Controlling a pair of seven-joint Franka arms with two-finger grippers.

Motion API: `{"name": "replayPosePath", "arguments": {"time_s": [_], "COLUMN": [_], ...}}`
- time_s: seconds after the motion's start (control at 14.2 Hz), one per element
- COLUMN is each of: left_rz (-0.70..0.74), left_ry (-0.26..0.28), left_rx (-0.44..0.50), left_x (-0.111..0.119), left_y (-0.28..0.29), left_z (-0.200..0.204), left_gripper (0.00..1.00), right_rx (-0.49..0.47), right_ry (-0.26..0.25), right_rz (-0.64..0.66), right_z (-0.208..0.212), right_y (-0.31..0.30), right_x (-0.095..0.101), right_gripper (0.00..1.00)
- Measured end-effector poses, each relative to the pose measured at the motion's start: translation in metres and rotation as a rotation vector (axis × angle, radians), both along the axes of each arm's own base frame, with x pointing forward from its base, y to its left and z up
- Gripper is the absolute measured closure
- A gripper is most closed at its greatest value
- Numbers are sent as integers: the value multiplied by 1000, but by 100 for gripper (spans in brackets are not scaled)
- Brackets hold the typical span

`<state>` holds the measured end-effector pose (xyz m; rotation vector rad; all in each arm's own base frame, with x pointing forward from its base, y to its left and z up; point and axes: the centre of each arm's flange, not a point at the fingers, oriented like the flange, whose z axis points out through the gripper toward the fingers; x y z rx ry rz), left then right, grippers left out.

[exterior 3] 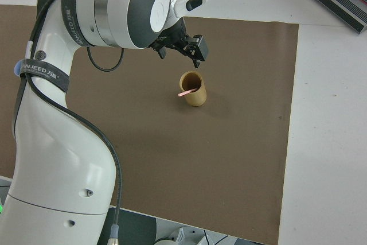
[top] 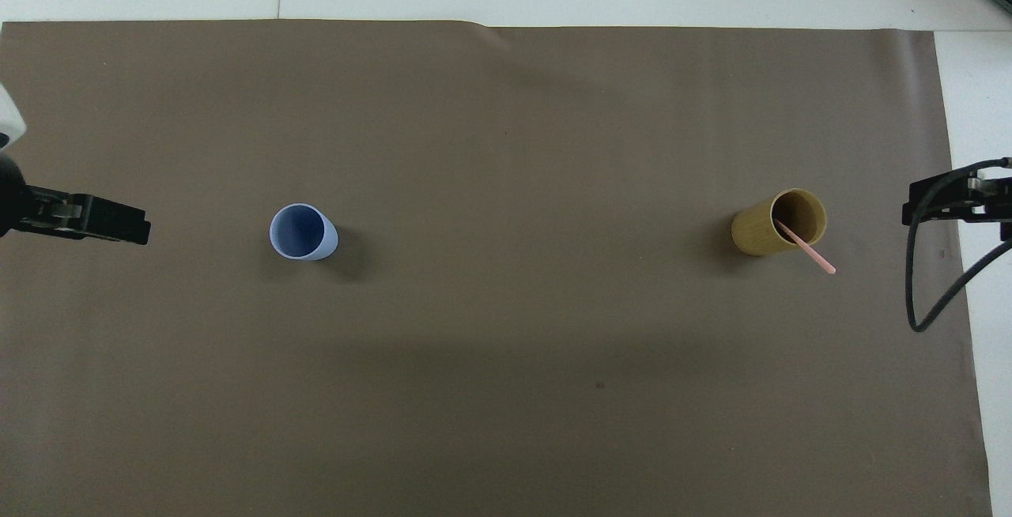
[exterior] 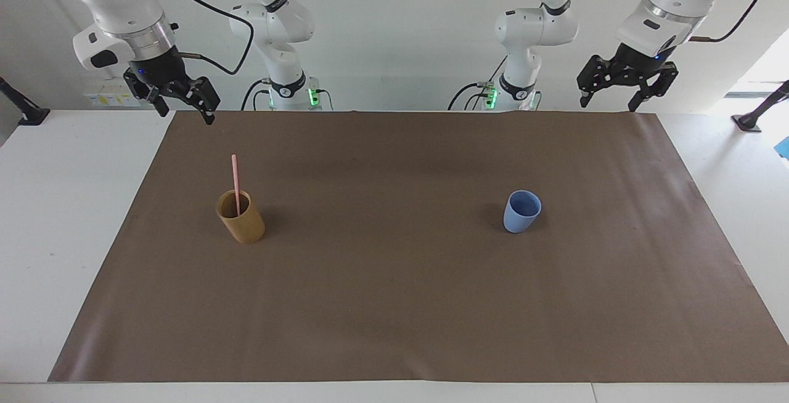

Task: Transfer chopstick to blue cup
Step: 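Reach the left gripper to the blue cup and grasp its rim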

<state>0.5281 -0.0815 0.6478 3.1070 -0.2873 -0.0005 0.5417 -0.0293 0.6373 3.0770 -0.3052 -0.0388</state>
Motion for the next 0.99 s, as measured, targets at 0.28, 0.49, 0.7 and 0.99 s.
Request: {"name": "replayPosePath", "arguments": {"time_s": [0.28,0.49,0.7,0.99], "left_rz": [5,63,160,178], "left_ry": [-22,-4,2,35], "left_rx": [-6,-7,-42,-53], "left_x": [27,37,52,70], "left_y": [-4,-5,-16,-22], "left_z": [-94,-148,-182,-240], "left_gripper": [0,0,0,0], "right_rx": [0,0,0,0], "right_ry": [0,0,0,0], "right_rz": [0,0,0,2], "right_z": [0,0,0,0], "right_y": [0,0,0,1], "right_x": [0,0,0,0], "right_gripper": [0,0,0,0]}}
